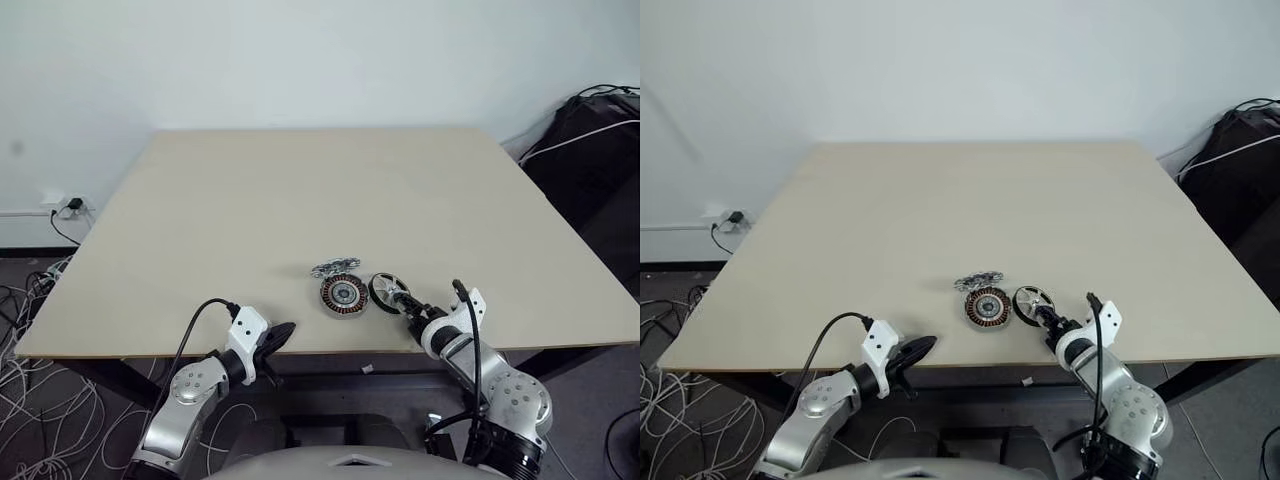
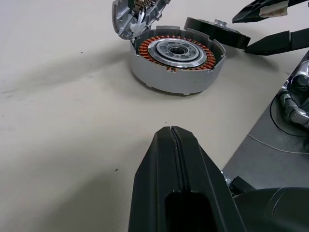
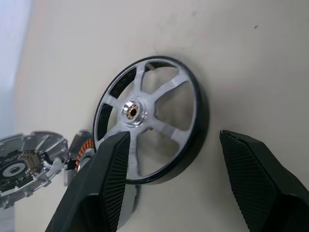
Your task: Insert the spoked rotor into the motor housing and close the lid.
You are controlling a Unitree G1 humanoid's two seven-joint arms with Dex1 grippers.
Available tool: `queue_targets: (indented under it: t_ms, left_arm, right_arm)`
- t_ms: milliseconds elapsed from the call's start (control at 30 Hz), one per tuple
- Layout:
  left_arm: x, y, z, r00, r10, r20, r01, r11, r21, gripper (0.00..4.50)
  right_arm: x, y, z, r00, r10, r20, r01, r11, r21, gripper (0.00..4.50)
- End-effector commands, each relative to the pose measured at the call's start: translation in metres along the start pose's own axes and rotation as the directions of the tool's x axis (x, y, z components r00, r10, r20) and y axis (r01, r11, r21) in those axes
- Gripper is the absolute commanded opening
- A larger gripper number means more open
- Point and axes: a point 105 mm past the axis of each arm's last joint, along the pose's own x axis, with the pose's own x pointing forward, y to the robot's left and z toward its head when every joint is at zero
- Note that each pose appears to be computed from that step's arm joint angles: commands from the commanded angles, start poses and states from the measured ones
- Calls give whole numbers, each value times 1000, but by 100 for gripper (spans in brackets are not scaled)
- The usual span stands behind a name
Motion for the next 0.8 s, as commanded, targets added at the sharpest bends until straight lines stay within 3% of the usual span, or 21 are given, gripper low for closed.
queue_targets:
  t_ms: [33,333,433,633,667,800]
  left_arm:
    - [0,1,14,999,-3,39,2,999,34,0]
    - [0,1,13,999,-4,37,3,999,35,0]
    - [0,1,13,999,-5,36,4,999,35,0]
    - [0,1,13,999,-5,33,4,999,35,0]
    - [0,1,13,999,-5,32,4,999,35,0]
    - [0,2,12,999,-5,32,4,999,35,0]
  right_arm:
    - [8,33,-23,989,137,-50,-132,987,91,318]
    - [10,30,-9,991,135,20,-136,980,147,318]
    - [11,25,-8,993,109,36,-114,980,164,256]
    - [10,24,-7,993,106,41,-112,981,161,60]
    - [10,24,-6,993,109,43,-115,980,161,43]
    - [8,26,-3,990,126,59,-135,977,167,43]
